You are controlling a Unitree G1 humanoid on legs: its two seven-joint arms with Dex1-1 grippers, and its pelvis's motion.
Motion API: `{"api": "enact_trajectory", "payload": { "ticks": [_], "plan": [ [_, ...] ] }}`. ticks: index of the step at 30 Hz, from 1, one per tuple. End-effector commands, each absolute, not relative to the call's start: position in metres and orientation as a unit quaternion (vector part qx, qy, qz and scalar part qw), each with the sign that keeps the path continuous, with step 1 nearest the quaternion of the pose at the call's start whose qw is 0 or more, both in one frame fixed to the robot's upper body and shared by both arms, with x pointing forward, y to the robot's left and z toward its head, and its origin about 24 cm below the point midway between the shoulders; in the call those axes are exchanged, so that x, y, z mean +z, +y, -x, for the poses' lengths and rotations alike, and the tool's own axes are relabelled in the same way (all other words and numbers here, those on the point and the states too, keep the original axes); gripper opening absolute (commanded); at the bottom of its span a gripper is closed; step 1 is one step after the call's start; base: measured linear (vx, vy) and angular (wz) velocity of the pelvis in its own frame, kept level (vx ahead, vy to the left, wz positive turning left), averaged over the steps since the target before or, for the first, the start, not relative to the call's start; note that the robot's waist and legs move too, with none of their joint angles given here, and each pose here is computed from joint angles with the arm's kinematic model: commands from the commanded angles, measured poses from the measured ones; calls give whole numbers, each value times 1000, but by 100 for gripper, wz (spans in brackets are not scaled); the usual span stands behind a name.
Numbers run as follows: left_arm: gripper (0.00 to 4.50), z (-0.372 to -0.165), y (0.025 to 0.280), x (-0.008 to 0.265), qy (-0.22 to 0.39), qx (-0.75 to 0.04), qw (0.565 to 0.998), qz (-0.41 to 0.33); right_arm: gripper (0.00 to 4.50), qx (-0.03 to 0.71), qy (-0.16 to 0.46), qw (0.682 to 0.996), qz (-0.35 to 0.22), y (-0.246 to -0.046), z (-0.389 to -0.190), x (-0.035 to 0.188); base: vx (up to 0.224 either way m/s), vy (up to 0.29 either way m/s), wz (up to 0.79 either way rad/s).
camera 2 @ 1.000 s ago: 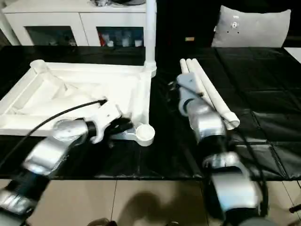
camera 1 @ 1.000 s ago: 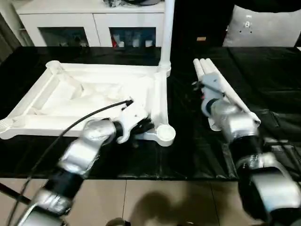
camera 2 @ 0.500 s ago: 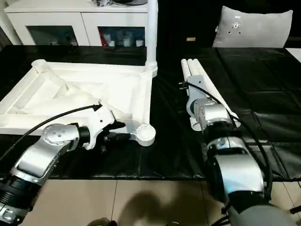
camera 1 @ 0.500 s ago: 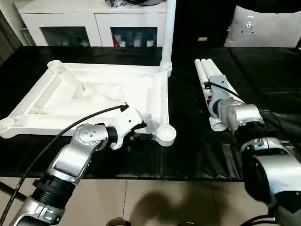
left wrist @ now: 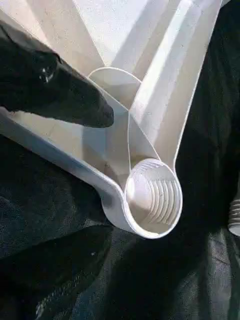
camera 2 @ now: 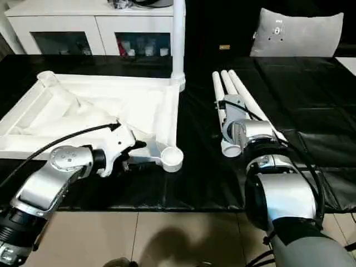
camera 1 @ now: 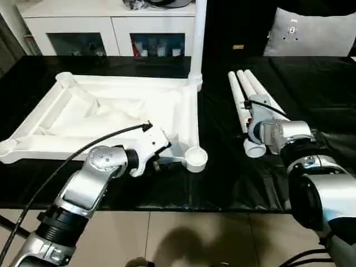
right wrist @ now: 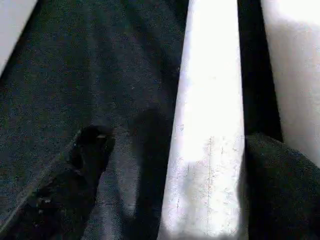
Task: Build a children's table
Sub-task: Pick table leg
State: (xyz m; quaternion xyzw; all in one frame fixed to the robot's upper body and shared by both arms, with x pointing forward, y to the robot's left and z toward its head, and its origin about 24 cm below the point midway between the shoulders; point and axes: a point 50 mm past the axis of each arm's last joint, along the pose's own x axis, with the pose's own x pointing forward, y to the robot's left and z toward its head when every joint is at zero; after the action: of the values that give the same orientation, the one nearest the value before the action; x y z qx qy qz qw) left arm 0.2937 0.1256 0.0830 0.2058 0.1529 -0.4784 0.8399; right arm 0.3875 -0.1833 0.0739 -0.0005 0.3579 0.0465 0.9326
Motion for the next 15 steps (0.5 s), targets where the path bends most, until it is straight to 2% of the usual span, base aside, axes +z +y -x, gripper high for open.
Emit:
{"api": "enact_trajectory", "payload": {
  "ticks": [1, 2, 6, 8, 11, 13, 15],
  "plan": [
    [381, -294, 126, 86, 151, -479, 838, -214, 414, 60, 374, 925, -30, -180, -386, 72, 0, 0, 0],
    [402, -294, 126, 86, 151, -479, 838, -214, 390, 64, 378, 923, -32, -179, -385, 71, 0, 0, 0],
    [424, -292, 127, 85, 155, -481, 835, -218, 369, 76, 391, 916, -42, -177, -383, 69, 0, 0, 0],
    [448, -292, 127, 85, 156, -483, 833, -220, 335, 80, 401, 912, -42, -177, -382, 68, 0, 0, 0],
    [450, -292, 127, 86, 155, -483, 834, -219, 323, 83, 405, 909, -48, -176, -381, 67, 0, 0, 0],
    [450, -292, 127, 87, 154, -484, 833, -217, 291, 88, 409, 907, -49, -175, -380, 66, 0, 0, 0],
    [450, -292, 126, 86, 155, -485, 833, -217, 286, 91, 411, 906, -49, -174, -379, 65, 0, 0, 0]
  ]
}}
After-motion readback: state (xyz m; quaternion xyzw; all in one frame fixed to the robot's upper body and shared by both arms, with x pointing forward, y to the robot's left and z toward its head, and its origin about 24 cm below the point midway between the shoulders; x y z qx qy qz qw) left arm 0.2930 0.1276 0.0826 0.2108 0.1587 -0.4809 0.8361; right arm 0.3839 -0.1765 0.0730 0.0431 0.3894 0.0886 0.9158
